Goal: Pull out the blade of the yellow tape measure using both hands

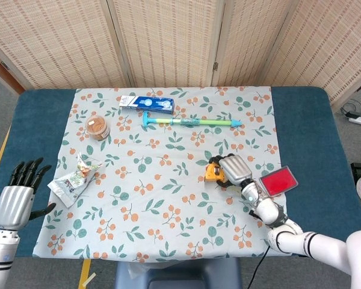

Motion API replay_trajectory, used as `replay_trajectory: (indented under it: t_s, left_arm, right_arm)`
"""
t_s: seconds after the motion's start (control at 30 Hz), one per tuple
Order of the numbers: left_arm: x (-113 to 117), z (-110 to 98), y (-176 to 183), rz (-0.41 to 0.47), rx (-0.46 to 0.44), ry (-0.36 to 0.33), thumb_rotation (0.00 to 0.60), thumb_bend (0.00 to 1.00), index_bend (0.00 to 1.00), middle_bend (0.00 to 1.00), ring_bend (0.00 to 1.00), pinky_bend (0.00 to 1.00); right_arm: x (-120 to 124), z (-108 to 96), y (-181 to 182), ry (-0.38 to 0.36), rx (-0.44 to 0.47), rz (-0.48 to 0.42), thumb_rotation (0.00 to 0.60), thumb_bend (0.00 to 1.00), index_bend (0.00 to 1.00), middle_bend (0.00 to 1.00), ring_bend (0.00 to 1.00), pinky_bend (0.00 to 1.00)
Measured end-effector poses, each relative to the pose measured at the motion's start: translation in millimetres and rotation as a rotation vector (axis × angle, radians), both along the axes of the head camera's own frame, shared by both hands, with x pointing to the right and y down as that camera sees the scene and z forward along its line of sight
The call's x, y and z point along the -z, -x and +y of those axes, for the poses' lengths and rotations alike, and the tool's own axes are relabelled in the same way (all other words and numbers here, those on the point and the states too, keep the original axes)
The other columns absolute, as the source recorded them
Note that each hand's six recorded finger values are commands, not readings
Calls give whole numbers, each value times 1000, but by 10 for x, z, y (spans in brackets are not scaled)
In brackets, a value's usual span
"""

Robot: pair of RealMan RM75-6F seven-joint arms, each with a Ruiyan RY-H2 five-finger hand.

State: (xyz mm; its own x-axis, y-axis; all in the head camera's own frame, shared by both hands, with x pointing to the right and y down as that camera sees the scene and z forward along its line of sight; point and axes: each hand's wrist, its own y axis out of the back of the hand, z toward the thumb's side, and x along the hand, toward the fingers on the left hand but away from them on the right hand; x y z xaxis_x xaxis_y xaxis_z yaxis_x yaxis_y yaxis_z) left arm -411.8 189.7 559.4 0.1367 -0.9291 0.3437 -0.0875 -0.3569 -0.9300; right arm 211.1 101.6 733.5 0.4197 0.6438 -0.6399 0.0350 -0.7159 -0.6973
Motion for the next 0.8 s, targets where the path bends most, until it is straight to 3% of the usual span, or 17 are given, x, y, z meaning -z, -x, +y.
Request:
replay_trajectory:
  t_s: [0.23, 0.43, 0.8]
  left_arm:
    - [-160, -452, -641, 194, -80, -1, 600, 175, 171, 99, 98, 0]
    - [-239, -729, -1168, 303, -141, 25, 600, 176, 159, 99, 99, 0]
    - [-277, -902, -1889, 401, -207, 37, 600, 200, 123, 100, 110, 16]
  right_arm:
    - [235, -35, 97, 66, -145, -187, 600, 487, 510, 478, 425, 288]
    - [368, -98, 330, 94, -234, -330, 600, 487, 510, 478, 425, 287]
    - [396, -60, 821, 129, -341, -565, 600, 487, 514, 479, 425, 287]
